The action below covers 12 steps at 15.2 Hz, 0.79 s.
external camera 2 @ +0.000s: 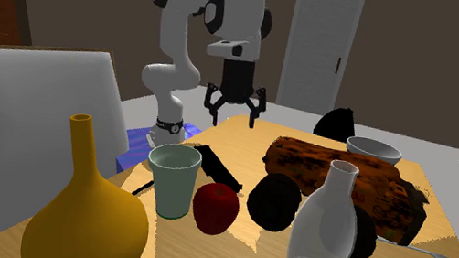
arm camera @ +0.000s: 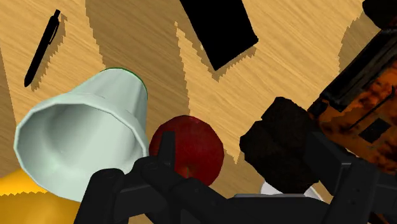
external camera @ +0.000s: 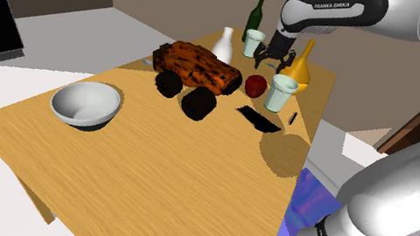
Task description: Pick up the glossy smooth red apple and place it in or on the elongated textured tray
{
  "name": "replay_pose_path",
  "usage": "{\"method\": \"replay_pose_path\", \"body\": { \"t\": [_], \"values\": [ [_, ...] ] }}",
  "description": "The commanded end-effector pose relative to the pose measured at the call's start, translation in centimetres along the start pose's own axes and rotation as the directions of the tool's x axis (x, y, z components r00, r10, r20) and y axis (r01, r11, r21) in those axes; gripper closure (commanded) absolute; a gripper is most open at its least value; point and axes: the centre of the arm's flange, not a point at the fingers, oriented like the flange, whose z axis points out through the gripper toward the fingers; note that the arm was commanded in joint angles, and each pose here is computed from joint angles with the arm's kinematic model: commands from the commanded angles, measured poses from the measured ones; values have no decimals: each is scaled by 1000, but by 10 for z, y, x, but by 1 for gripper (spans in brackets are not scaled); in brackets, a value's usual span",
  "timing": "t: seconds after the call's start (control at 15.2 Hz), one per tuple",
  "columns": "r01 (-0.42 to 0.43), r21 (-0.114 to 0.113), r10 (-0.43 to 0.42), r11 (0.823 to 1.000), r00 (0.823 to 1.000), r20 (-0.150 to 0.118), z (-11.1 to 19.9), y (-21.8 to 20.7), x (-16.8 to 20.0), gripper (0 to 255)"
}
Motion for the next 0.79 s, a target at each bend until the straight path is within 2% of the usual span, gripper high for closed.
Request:
{"method": "replay_pose_path", "body": {
  "t": [0.0,0.26,0.53,0.73],
  "values": [
    [-49,-13,49,999,999,-2,16,3,21,0],
    [-144,-38,143,989,990,-8,41,10,66,0],
    [-237,-62,236,970,972,-15,65,22,110,0],
    [-240,-63,239,969,971,-16,76,23,111,0]
  ]
}}
